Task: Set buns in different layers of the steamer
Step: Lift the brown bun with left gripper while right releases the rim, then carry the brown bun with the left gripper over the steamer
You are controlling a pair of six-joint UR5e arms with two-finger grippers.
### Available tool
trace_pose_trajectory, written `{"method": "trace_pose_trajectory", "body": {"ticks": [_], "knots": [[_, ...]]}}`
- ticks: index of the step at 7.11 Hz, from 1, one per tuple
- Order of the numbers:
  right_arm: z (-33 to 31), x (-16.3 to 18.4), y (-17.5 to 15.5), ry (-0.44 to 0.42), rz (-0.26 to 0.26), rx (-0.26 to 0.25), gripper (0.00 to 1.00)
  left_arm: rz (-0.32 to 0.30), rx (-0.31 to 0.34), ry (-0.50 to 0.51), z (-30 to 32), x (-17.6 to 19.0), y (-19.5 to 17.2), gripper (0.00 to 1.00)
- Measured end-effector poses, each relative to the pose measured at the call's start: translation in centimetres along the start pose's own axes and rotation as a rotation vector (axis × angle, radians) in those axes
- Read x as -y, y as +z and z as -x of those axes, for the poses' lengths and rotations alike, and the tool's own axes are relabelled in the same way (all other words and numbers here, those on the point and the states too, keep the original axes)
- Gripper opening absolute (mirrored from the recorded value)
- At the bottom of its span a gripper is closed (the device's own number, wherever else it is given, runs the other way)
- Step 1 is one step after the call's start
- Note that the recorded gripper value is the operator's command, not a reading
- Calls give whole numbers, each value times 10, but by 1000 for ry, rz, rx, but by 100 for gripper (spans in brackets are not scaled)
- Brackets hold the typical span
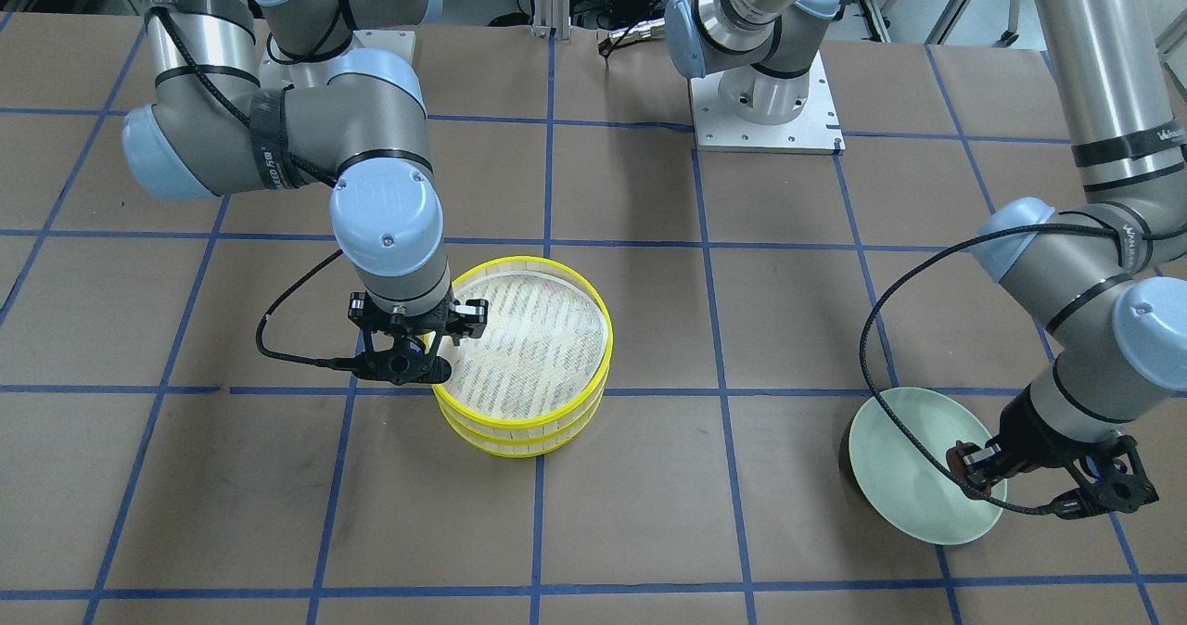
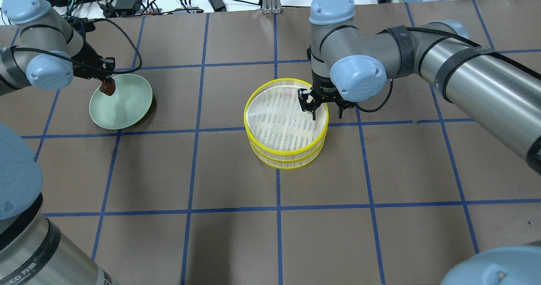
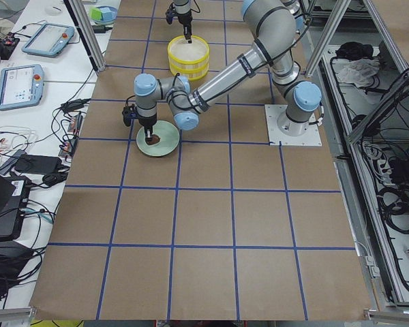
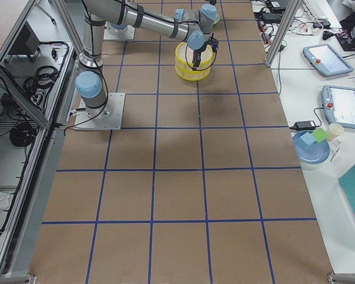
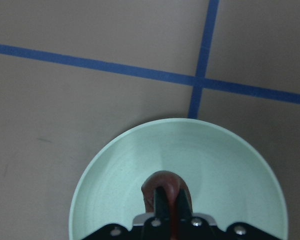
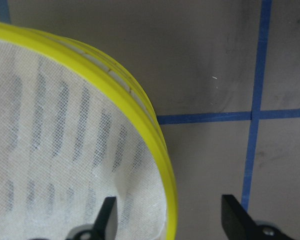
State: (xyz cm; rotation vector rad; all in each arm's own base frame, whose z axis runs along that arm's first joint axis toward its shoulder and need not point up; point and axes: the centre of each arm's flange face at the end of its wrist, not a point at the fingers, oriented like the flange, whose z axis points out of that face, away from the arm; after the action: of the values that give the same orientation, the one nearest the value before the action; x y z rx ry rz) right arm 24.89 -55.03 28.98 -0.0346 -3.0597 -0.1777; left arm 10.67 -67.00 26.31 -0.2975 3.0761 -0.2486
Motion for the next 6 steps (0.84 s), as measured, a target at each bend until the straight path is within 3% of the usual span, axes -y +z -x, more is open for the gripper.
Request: {"method": "trace_pose_trajectory", "body": {"ticks": [3,5,6], "knots": [[-18,-42,-104,11,-106,34,100,-50,-26,-54,-88,-10,-47,0],[-37,-80,-181,24,-114,42,100,-63,-67,-67,-165,-31,-73,0],[-43,-91,-204,28,-111,43,100,-66,-87,-73,-204,-46,-85,0]]}}
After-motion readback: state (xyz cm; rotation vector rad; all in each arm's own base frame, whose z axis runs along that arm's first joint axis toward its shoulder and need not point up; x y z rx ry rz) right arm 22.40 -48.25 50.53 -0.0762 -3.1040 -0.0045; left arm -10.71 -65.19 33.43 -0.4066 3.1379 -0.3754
